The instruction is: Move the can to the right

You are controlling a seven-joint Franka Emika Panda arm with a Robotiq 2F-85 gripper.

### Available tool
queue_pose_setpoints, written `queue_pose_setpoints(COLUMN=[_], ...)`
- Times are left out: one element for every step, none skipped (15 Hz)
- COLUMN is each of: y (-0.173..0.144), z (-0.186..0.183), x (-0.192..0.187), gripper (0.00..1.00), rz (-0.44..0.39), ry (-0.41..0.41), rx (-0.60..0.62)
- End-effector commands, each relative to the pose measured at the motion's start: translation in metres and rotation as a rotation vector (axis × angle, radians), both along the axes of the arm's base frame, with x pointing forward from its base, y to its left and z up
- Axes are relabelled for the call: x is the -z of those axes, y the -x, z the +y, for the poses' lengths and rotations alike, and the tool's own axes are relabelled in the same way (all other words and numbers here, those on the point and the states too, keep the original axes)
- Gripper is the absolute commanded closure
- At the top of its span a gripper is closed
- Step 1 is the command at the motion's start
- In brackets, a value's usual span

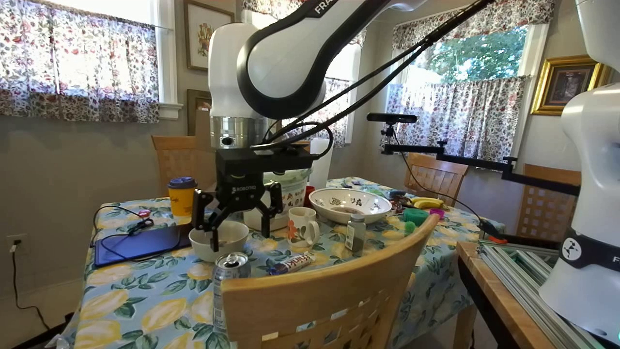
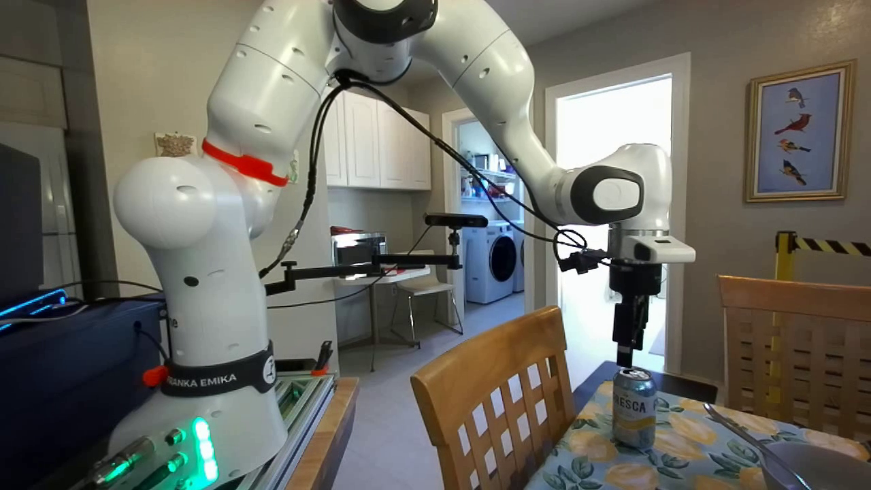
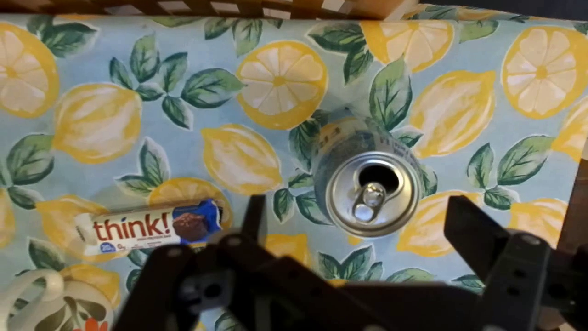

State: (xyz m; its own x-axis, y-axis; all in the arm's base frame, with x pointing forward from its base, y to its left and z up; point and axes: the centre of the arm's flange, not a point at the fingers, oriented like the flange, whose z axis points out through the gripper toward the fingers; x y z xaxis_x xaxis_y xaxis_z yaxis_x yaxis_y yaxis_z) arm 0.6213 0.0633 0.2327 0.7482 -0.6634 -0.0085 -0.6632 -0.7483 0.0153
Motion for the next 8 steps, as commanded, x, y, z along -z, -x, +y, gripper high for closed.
queue_pose_setpoints(y=[-0.0093,-0.009,-0.0092,-0.0092,-0.0096,-0.0097,-0.0105,-0.011], z=[-0.0063,-0.0068,-0.0058,-0.0048,-0.0028,-0.0017,0.0004,0.0013], x=[0.0102,0.0118,0.0133,0.0147,0.0158,0.0169,0.018,0.0186], gripper=[0.0,0.0,0.0,0.0,0.0,0.0,0.0,0.0], rz=[-0.006,-0.004,-0.003,-0.001,-0.001,0.0,0.0,-0.004], ry=[-0.01,-0.008,-0.011,-0.018,-0.021,-0.027,-0.032,-0.034], rx=[0.023,0.026,0.026,0.027,0.027,0.03,0.032,0.036])
